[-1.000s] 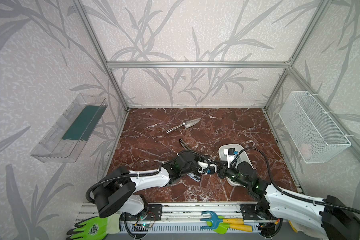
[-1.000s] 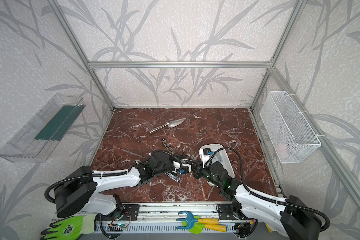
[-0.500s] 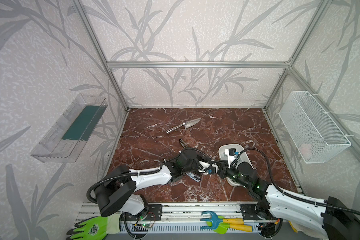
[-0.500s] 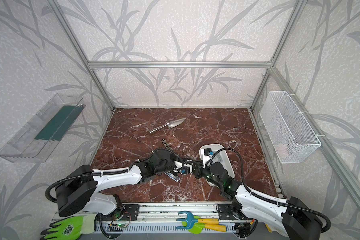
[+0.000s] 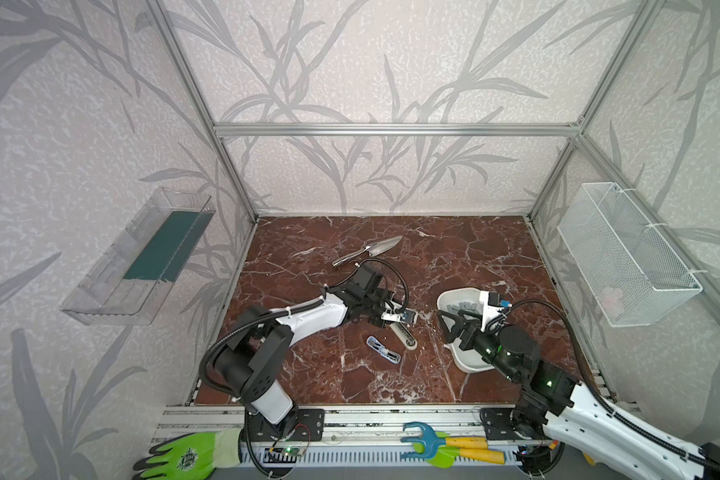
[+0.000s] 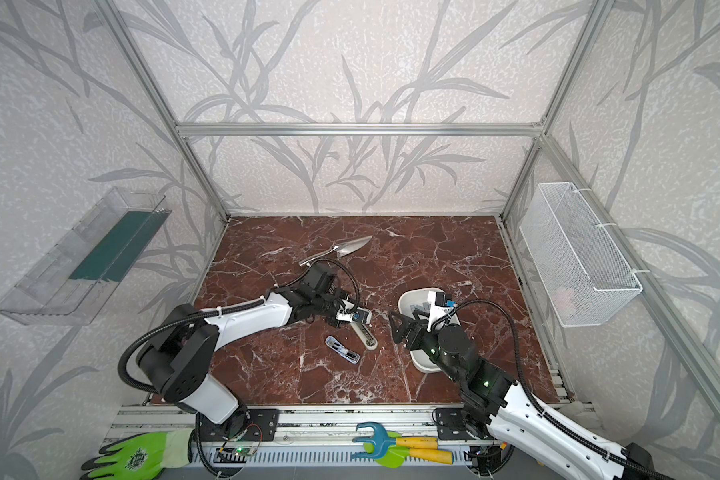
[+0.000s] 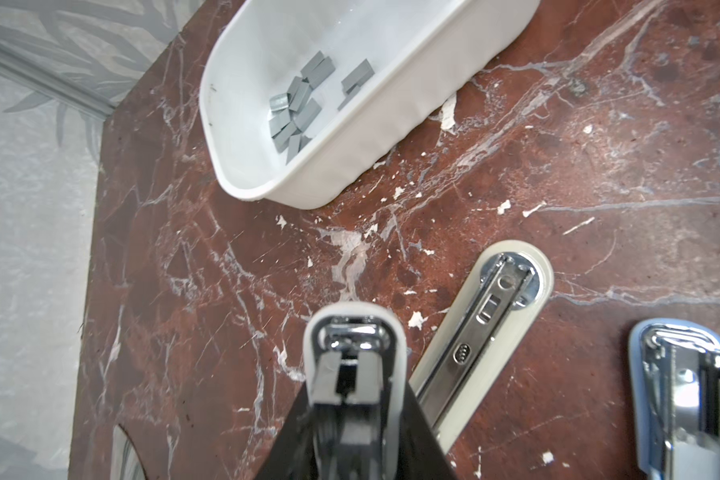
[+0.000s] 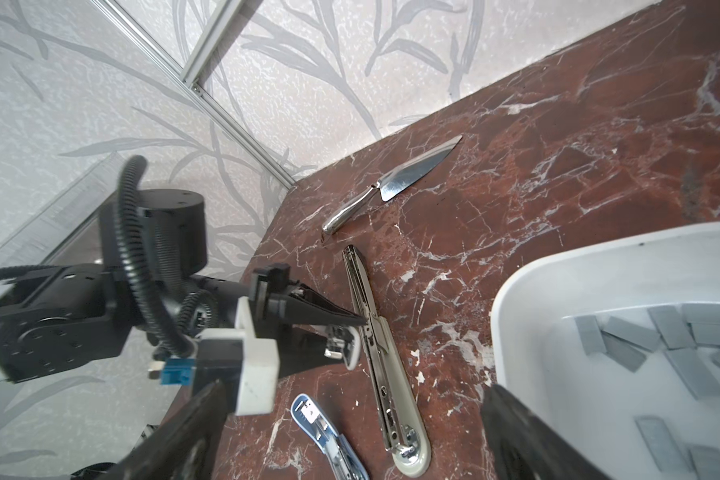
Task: Load the staples into the stapler
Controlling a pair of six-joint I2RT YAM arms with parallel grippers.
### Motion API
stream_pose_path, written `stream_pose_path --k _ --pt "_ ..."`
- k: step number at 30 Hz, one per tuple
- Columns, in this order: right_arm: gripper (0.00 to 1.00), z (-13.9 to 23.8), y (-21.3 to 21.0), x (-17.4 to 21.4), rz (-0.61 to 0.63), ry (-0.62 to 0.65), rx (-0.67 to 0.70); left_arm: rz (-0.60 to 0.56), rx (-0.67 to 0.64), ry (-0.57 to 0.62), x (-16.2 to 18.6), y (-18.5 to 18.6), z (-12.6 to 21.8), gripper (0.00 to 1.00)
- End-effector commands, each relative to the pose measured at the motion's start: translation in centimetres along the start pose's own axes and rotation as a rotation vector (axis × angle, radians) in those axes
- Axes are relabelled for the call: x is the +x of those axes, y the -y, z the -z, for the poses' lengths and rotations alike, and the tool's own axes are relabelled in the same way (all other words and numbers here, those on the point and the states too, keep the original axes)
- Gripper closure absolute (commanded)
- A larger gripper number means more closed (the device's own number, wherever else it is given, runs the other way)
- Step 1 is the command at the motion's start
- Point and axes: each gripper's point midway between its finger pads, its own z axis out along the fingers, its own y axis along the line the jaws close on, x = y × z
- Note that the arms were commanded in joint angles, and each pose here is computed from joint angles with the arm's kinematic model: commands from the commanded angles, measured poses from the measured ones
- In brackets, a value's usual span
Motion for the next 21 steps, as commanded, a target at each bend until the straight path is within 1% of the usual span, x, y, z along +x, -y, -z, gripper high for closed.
stream_pose_path --k 1,4,8,11,17,21 --pt "0.03 1.1 -0.2 -0.6 0.014 0.001 -0.001 -0.045 0.117 0.051 -1.0 0.6 -0.5 0.91" --pt "0.0 1.9 0.0 -1.1 0.023 0.054 -0.032 -0.039 0.186 0.052 -0.9 0.1 -1.5 0.91" --pt "0.01 3.0 1.4 -1.6 0.001 0.134 -0.025 -0.027 0.248 0.028 0.3 0.0 -3.3 0.91" --pt "0.01 3.5 2.3 -1.9 0.002 0.167 -0.01 -0.024 0.286 0.035 0.5 0.2 -4.2 0.91" --pt "0.01 3.5 2.7 -2.1 0.018 0.154 0.033 -0.02 0.352 0.039 0.4 0.7 -5.3 0.9" --pt "0.01 2.8 2.8 -1.9 0.041 0.109 0.075 -0.018 0.376 0.014 1.1 1.1 -6.3 0.9"
